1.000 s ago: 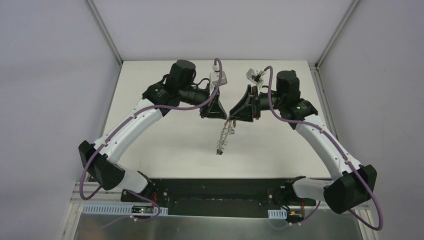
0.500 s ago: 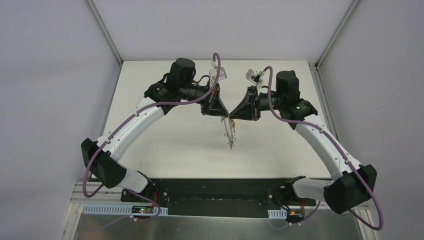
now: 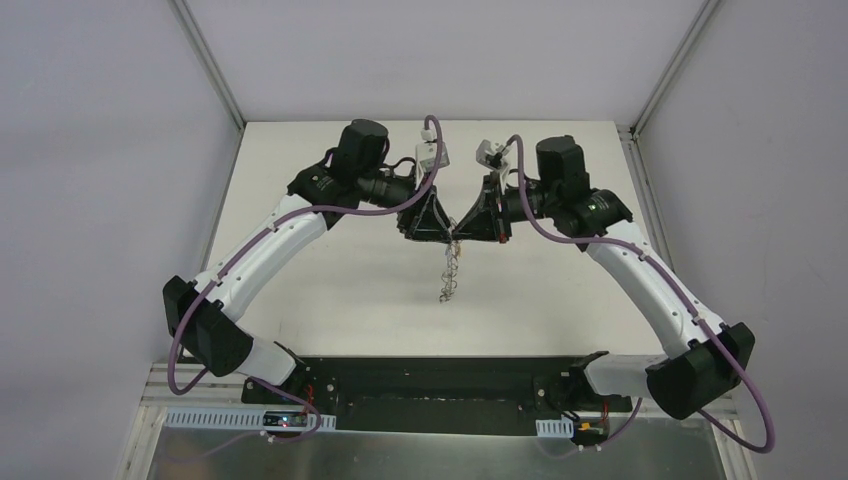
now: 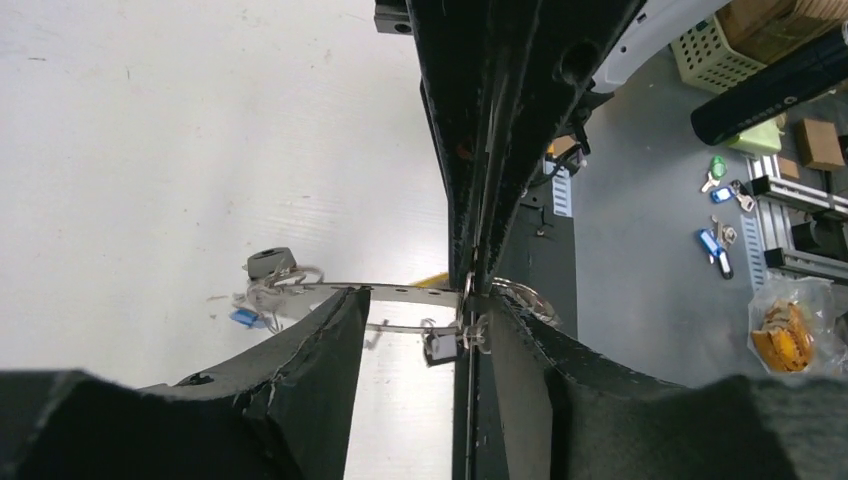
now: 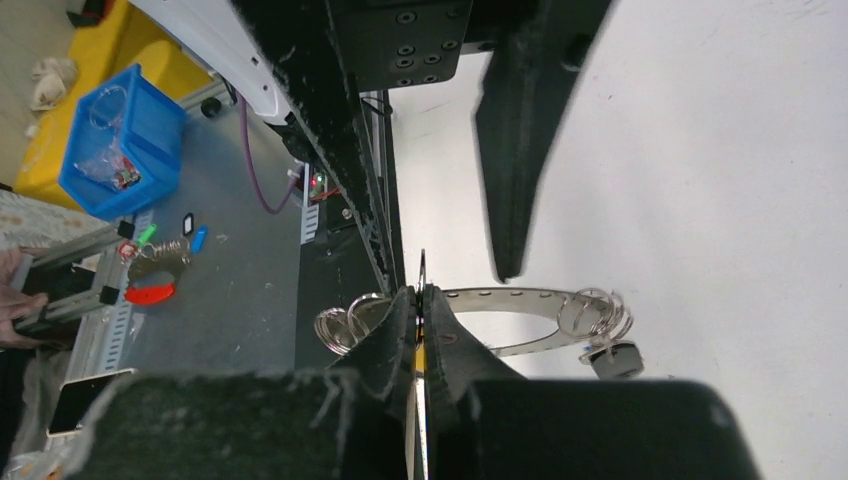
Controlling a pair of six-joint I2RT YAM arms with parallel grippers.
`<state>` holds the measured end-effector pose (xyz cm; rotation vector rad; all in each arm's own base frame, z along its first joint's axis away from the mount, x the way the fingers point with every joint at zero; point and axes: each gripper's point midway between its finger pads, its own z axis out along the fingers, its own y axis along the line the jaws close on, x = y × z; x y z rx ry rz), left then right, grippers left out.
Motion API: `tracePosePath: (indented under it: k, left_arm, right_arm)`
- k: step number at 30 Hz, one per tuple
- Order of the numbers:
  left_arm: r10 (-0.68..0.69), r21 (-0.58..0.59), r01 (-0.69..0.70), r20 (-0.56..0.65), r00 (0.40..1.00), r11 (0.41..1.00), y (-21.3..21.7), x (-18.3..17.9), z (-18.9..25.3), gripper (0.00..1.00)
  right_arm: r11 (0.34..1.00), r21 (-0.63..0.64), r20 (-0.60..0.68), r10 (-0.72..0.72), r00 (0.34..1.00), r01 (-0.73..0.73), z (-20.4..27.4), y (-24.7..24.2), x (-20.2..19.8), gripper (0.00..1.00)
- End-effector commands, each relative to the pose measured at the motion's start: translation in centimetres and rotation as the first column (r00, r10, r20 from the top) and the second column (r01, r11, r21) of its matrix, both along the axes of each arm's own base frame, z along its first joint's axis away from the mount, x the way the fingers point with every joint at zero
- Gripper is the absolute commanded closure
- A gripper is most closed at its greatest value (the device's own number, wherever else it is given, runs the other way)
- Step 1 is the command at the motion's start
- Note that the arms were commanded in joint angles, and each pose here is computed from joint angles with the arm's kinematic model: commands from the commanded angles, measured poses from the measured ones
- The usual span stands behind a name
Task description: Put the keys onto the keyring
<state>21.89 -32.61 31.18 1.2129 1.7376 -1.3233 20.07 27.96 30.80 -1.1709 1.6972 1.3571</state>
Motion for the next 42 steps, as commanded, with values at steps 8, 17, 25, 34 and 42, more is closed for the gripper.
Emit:
tracePosePath:
  k: [8,17,25,34,42]
  left_arm:
    - [-0.101,0.002,0.105,0.263,0.959,0.995,1.3,-0.6,1.7,0.48]
    - [-0.168,0.017,0.17,0.267,0.949,0.985,1.3,-1.7,0.6,0.62]
    - [-0.178,0.013,0.18,0.259,0.95,0.984,0.9,-1.6,0.4,0.72]
    - [-0.191,0.004,0.196,0.24,0.952,0.981,0.6,-2.0,0.2,0.78]
    - [-0.192,0.006,0.196,0.23,0.954,0.981,0.5,-2.1,-0.6,0.76]
  right_arm:
    - [0.996,-0.07,0.068,0.057,0.996,-0.053,-0.6,1.2,-1.1,1.0]
    - [0.996,-0.073,0.059,0.056,0.997,-0.052,-0.8,1.4,-0.9,1.0]
    - [0.996,-0.075,0.051,0.051,0.997,-0.048,-1.0,1.4,-0.8,1.0]
    - [0.997,-0.07,0.062,0.038,0.997,-0.034,-0.8,1.4,-0.6,1.0]
    - [0.998,-0.058,0.063,0.035,0.997,-0.032,-0.4,1.5,-0.7,1.0]
